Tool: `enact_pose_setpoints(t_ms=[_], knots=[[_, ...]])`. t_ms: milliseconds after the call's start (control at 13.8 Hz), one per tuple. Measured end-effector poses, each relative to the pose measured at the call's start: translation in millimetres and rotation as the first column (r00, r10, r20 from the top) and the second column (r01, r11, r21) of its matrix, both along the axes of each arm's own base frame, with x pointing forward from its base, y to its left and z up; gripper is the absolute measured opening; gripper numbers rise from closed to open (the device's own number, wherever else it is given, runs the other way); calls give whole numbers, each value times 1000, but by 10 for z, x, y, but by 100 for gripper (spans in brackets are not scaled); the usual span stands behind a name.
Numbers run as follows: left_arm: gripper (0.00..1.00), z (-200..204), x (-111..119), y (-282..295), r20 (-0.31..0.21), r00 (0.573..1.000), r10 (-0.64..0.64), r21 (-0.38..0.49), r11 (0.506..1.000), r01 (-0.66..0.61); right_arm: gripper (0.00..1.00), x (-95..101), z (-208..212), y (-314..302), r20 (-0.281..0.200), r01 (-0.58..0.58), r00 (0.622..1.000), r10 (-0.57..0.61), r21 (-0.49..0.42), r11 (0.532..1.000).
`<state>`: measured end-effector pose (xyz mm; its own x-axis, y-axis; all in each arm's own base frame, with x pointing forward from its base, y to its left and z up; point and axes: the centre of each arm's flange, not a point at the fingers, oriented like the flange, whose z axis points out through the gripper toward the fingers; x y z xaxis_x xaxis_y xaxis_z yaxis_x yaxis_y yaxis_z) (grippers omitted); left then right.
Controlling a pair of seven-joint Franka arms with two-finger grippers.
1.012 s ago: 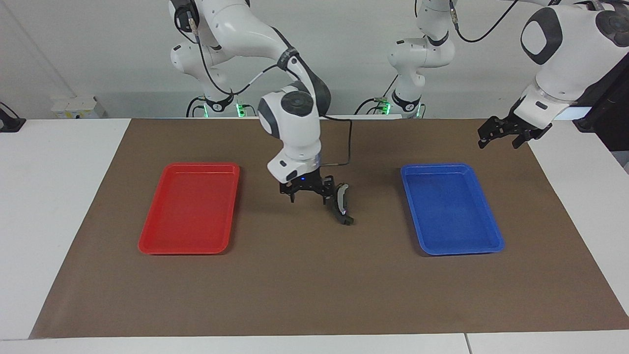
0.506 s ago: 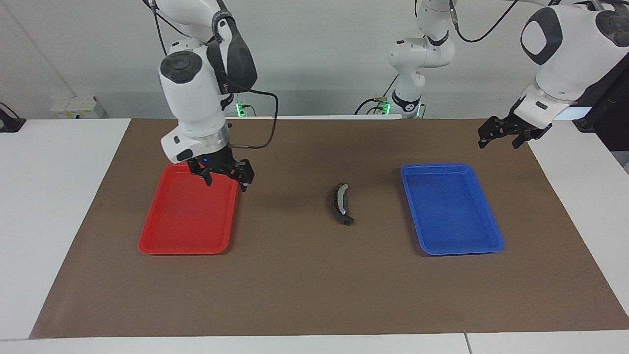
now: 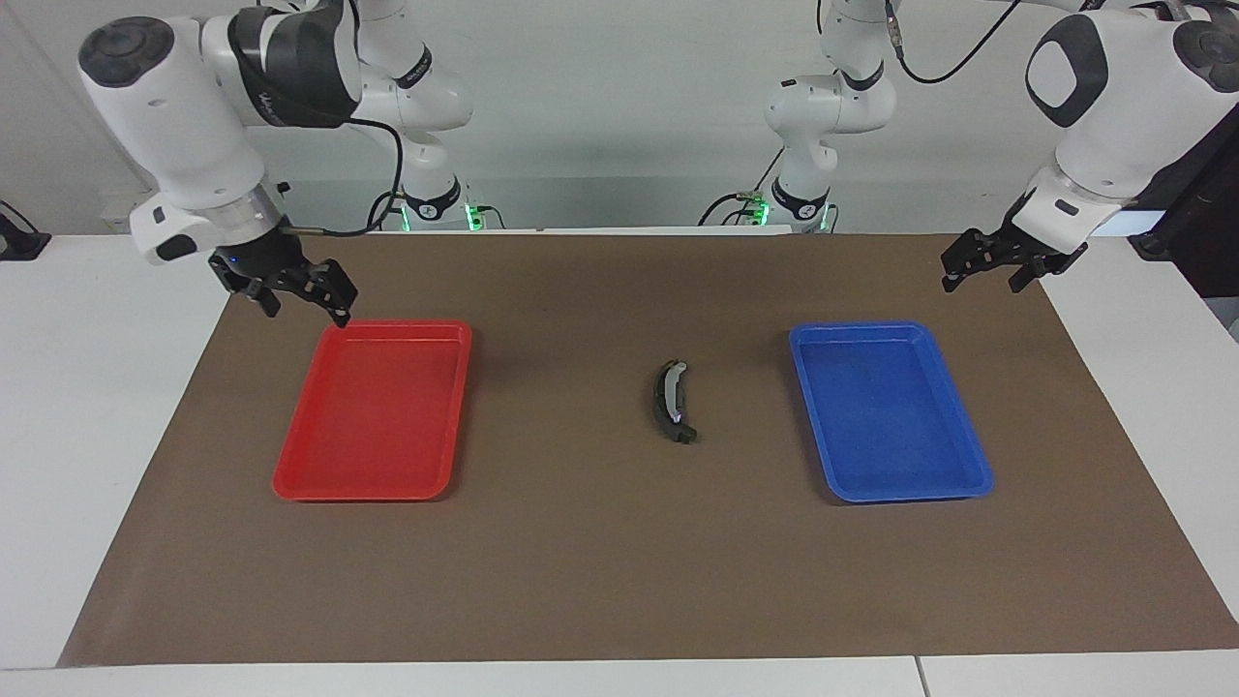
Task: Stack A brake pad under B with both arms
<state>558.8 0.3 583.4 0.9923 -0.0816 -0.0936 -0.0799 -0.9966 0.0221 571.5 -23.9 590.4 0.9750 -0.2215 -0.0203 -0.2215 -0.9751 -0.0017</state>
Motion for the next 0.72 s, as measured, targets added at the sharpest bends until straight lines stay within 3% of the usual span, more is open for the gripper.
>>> enact_pose_setpoints(t_ms=[434,723], knots=[[100,0,0,0,0,1000,0,0,1000,0,100,-425,381,-272,-36,-13,999,13,8,1000],[100,0,0,0,0,1000,0,0,1000,0,100,-427,395,-165,-38,-32,999,32,7,999]])
